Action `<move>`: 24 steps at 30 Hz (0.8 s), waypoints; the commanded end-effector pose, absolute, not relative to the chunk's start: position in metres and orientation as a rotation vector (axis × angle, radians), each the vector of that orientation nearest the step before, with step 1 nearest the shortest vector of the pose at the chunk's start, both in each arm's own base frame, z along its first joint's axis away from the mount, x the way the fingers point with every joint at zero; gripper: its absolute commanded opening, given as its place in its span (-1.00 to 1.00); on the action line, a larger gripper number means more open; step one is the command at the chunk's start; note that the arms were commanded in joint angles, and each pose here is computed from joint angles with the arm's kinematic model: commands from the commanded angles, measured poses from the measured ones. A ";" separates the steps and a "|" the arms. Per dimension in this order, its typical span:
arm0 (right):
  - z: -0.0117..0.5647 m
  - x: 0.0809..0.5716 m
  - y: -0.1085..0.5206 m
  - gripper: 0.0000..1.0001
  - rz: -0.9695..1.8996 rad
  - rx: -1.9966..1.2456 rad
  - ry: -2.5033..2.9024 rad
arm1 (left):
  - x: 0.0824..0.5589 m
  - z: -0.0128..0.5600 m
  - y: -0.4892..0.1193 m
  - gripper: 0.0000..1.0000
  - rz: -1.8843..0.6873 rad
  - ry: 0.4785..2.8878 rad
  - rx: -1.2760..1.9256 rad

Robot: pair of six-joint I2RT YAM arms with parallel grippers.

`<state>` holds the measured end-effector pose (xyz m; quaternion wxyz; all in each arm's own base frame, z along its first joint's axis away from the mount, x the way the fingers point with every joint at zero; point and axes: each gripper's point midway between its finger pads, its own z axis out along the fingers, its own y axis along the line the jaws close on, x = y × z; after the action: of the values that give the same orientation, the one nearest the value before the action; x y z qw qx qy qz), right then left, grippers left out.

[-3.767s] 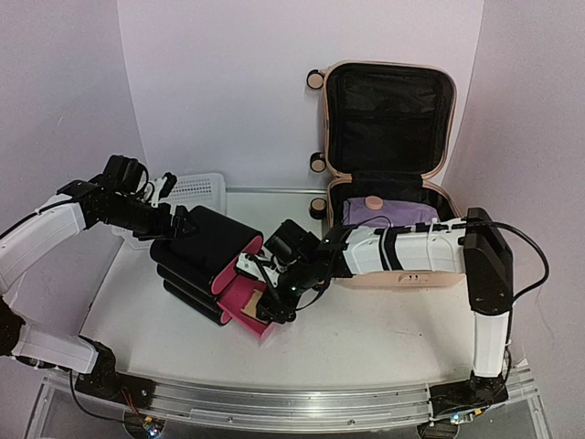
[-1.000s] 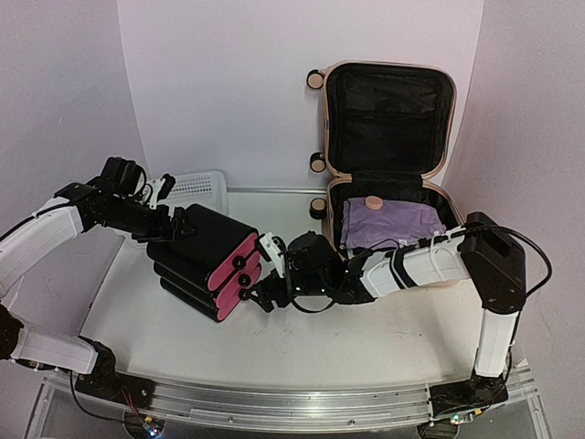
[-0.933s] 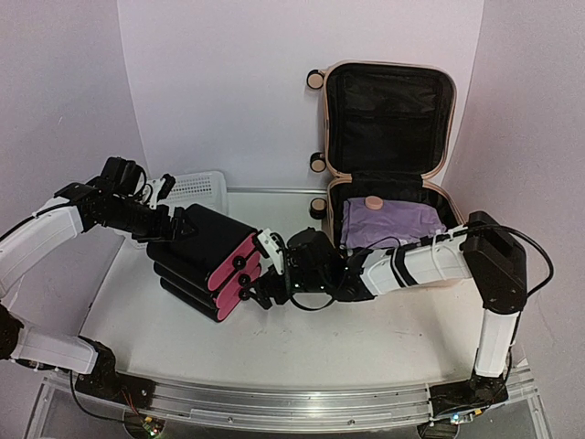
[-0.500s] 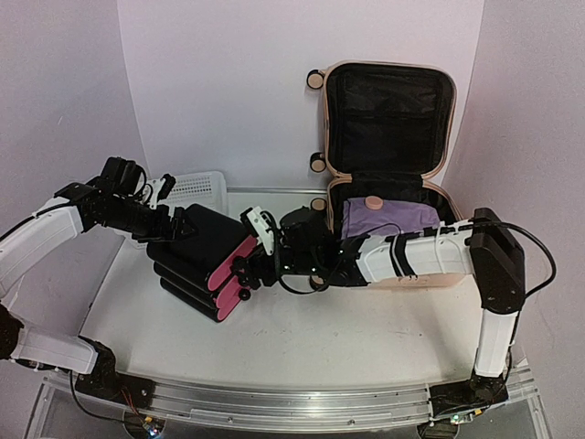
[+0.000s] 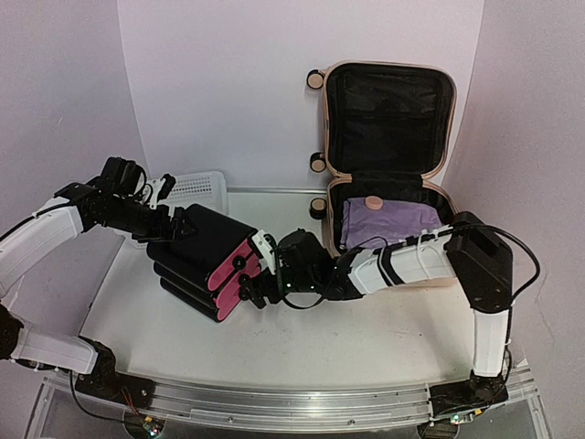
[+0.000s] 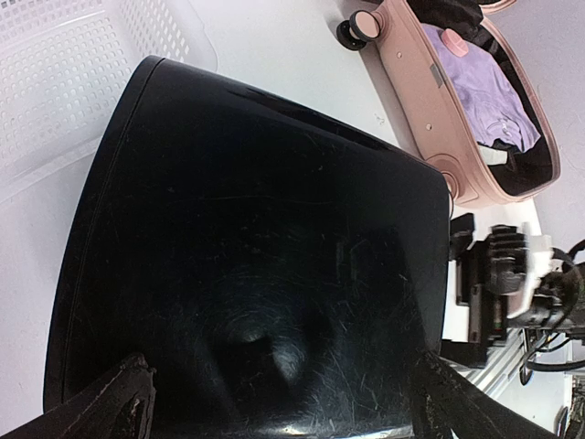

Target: Open, take out, and arrange the luggage

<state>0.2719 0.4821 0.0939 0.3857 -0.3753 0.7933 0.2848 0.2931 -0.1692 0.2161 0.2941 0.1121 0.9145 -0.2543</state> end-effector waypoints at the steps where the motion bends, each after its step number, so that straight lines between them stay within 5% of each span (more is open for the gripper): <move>1: 0.106 0.295 0.502 0.96 0.755 -0.807 1.979 | 0.269 0.188 -0.163 0.96 -0.677 2.594 0.256; 24: 0.112 0.296 0.493 0.96 0.777 -0.645 1.938 | 0.267 0.187 -0.162 0.95 -0.679 2.594 0.250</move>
<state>0.2939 0.4966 0.0662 0.4192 -0.2818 0.8123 0.2917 0.2908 -0.1686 0.2165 0.2904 0.1060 0.9158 -0.2565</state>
